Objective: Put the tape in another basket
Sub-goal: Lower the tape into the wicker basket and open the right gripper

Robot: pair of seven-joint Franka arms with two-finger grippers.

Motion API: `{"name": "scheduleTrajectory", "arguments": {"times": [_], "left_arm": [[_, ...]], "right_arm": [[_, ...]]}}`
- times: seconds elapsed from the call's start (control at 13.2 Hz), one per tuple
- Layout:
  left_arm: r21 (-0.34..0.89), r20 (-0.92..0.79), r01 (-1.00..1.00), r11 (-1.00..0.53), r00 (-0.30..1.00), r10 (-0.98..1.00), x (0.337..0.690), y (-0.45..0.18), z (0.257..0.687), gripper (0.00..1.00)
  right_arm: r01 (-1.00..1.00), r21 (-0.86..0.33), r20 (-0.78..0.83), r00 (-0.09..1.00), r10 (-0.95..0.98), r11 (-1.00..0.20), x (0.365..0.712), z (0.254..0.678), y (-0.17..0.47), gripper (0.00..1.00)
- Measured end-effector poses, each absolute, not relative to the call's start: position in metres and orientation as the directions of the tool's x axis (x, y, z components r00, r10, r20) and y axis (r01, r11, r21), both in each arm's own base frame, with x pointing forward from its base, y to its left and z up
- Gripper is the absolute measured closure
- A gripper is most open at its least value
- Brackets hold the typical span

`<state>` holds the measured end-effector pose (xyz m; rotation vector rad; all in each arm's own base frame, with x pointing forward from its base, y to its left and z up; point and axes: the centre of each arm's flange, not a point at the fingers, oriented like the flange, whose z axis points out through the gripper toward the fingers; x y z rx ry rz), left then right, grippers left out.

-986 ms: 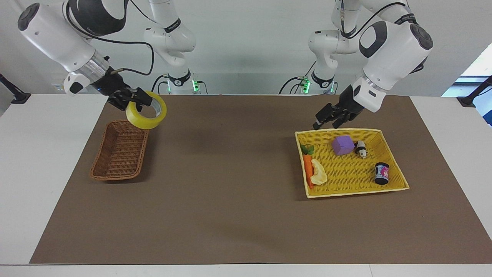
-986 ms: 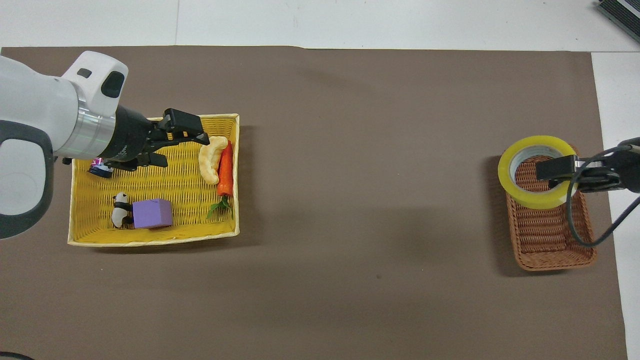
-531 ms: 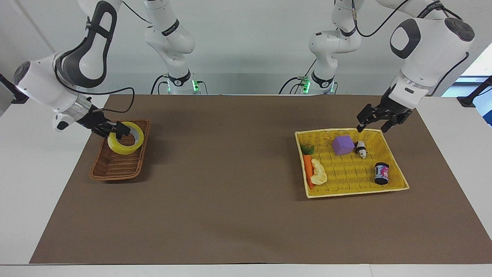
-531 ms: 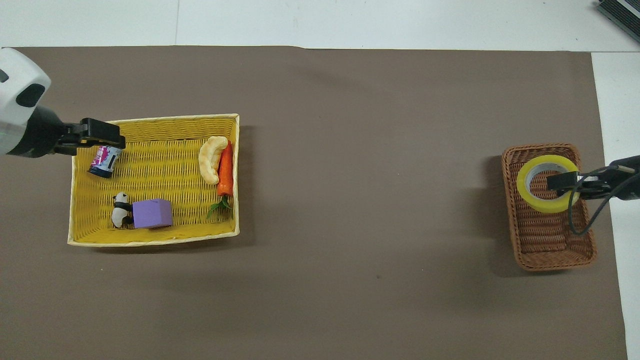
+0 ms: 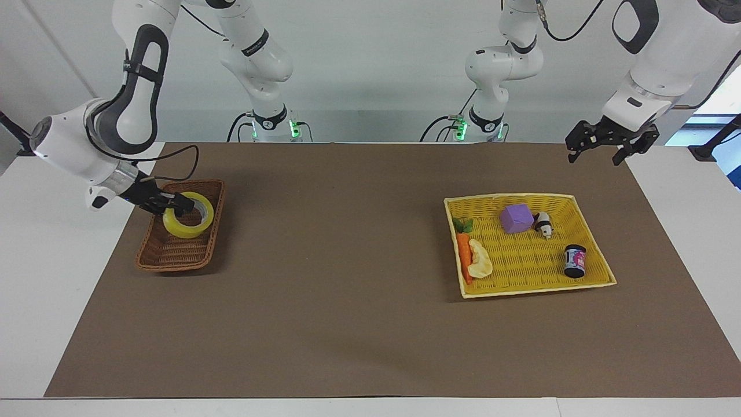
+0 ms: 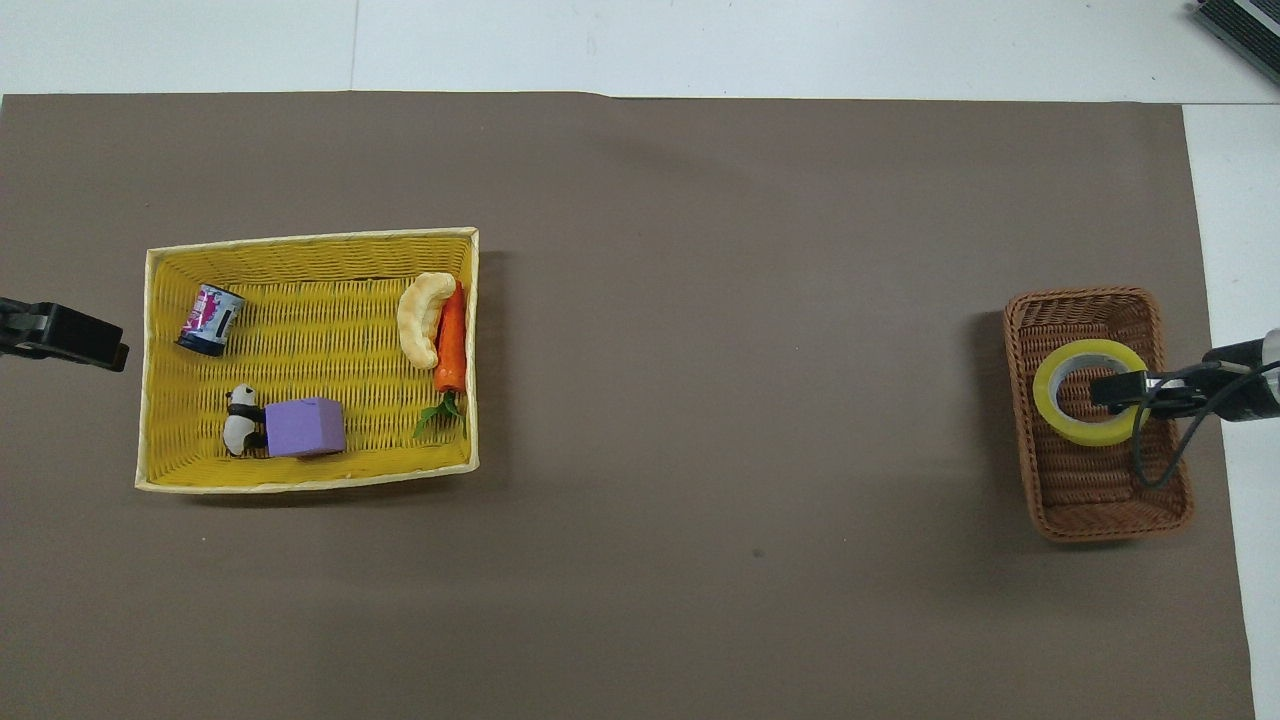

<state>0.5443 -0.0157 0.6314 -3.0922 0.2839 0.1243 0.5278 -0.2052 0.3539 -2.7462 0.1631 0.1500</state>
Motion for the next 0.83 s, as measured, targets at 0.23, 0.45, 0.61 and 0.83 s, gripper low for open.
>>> {"name": "scheduleTrajectory", "arguments": {"times": [0.23, 0.45, 0.61, 0.83], "left_arm": [[-0.026, -0.080, -0.189, -0.982, 0.979, -0.186, 0.539, -0.016, 0.652, 0.00], [-0.027, -0.075, -0.189, -0.982, 0.980, -0.186, 0.539, -0.016, 0.655, 0.00], [-0.027, -0.075, -0.189, -0.982, 0.980, -0.186, 0.539, -0.016, 0.655, 0.00], [-0.027, -0.075, -0.189, -0.982, 0.980, -0.187, 0.539, -0.017, 0.655, 0.00]], "right_arm": [[-0.136, -0.374, -0.130, 0.987, -0.094, -0.917, 0.523, 0.333, -0.224, 0.66], [-0.136, -0.375, -0.127, 0.987, -0.094, -0.917, 0.524, 0.333, -0.226, 0.29], [-0.125, -0.375, -0.117, 0.989, -0.087, -0.919, 0.529, 0.339, -0.223, 0.05], [-0.083, -0.362, -0.068, 0.996, -0.062, -0.929, 0.551, 0.381, -0.206, 0.00]]}}
